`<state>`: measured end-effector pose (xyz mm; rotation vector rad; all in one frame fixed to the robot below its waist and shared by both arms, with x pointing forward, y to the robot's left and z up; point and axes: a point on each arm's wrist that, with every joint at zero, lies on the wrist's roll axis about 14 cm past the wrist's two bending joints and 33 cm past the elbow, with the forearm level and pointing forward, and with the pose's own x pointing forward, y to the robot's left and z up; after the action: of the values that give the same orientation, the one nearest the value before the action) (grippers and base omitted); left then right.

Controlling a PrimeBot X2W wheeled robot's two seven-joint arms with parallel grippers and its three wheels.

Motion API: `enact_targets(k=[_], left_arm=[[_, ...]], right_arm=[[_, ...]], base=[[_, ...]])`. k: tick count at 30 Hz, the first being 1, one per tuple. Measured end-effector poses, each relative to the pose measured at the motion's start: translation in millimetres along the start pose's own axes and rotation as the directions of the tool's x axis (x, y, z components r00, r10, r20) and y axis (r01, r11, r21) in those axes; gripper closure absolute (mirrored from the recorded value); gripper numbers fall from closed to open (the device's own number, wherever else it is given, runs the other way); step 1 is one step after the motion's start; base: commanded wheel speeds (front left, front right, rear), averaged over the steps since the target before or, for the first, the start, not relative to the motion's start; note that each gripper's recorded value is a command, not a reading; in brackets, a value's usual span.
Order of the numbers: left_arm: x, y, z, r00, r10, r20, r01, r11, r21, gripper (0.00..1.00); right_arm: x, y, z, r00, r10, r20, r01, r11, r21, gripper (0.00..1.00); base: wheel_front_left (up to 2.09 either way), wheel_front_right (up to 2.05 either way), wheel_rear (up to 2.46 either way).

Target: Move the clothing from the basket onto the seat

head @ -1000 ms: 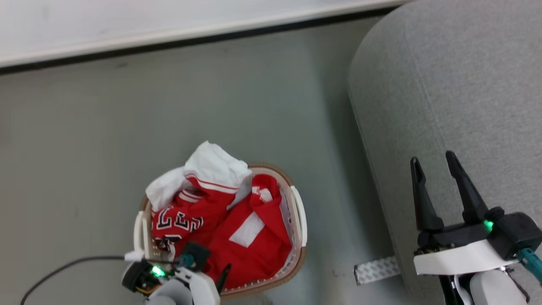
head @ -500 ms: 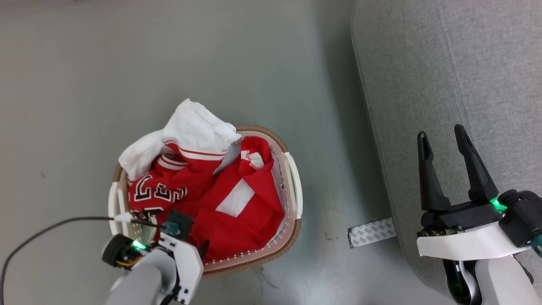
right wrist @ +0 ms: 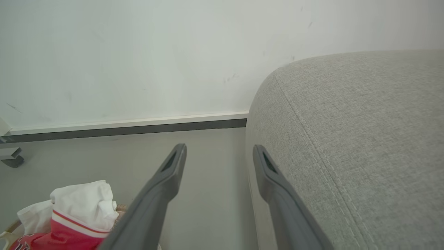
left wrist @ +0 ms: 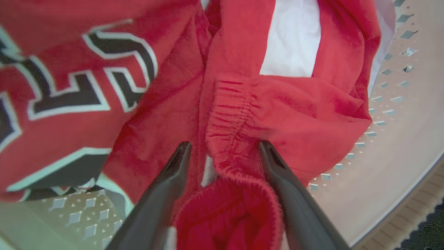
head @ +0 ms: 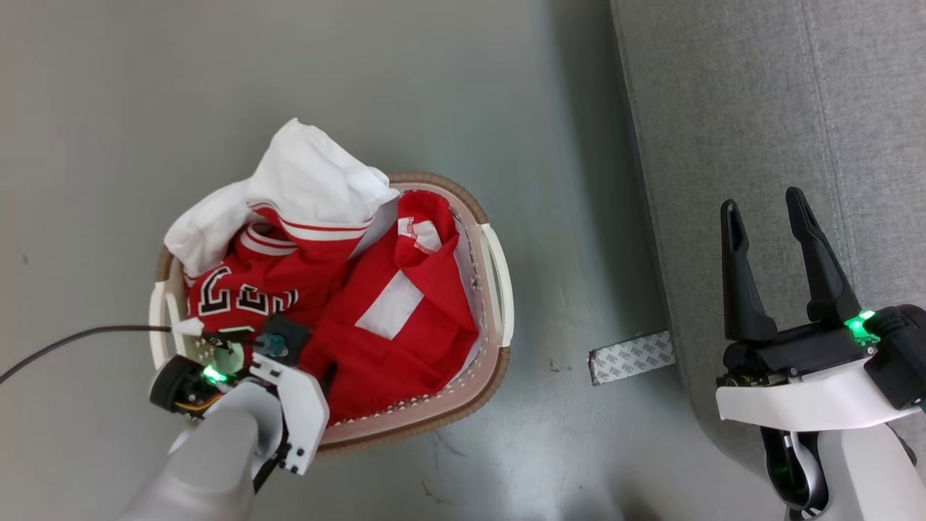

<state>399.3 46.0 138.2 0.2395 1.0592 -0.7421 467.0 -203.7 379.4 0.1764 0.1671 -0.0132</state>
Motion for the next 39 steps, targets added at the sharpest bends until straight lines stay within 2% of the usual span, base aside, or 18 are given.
enact_targets(k=[1, 3, 7, 14, 20, 26, 33, 39], left_arm=[[1.7, -2.2, -1.2, 1.0, -0.007, -0.005, 0.007, 1.0, 0.003, 0.13], [3.4, -6.8, -2.6, 1.0, -0.019, -0.006, 0.019, 1.0, -0.006, 0.98], [-0.1, -14.2, 4.6, 0.999, -0.03, 0.015, 0.03, 1.0, -0.009, 1.0], [-29.8, -34.4, 24.2, 0.991, -0.024, 0.134, 0.039, 0.993, -0.108, 1.0], [-73.5, -76.8, 30.7, 0.976, -0.078, 0.202, 0.109, 0.984, -0.144, 1.0], [-130.7, -88.9, 47.9, 0.948, -0.092, 0.304, 0.134, 0.984, -0.119, 1.0], [-204.1, -96.2, 76.5, 0.888, -0.088, 0.452, 0.144, 0.985, -0.09, 1.0], [-273.0, -95.4, 121.4, 0.771, -0.019, 0.636, 0.083, 0.994, -0.072, 1.0]], right_arm=[[0.2, -0.6, -2.1, 1.0, -0.001, -0.005, 0.001, 1.0, 0.0, 0.0], [0.6, -0.9, -4.6, 1.0, -0.002, -0.011, 0.002, 1.0, 0.0, 0.0], [0.1, -0.7, -3.4, 1.0, -0.003, -0.009, 0.003, 1.0, 0.004, 0.0], [-10.7, 8.5, 16.1, 1.0, 0.012, 0.026, -0.013, 1.0, 0.02, 0.0], [-36.3, 22.5, 29.8, 0.999, 0.035, 0.041, -0.037, 0.998, 0.044, 0.0], [-64.8, 42.8, 48.0, 0.994, 0.081, 0.08, -0.086, 0.994, 0.063, 0.0], [-94.1, 64.2, 65.9, 0.982, 0.137, 0.131, -0.146, 0.987, 0.066, 0.0], [-108.3, 81.0, 80.2, 0.967, 0.185, 0.176, -0.198, 0.979, 0.054, 0.0]], base=[[0.0, 0.0, 0.0], [0.0, 0.0, 0.0], [0.0, 0.0, 0.0], [0.0, 0.0, 0.0], [0.0, 0.0, 0.0], [0.0, 0.0, 0.0], [0.0, 0.0, 0.0], [0.0, 0.0, 0.0]])
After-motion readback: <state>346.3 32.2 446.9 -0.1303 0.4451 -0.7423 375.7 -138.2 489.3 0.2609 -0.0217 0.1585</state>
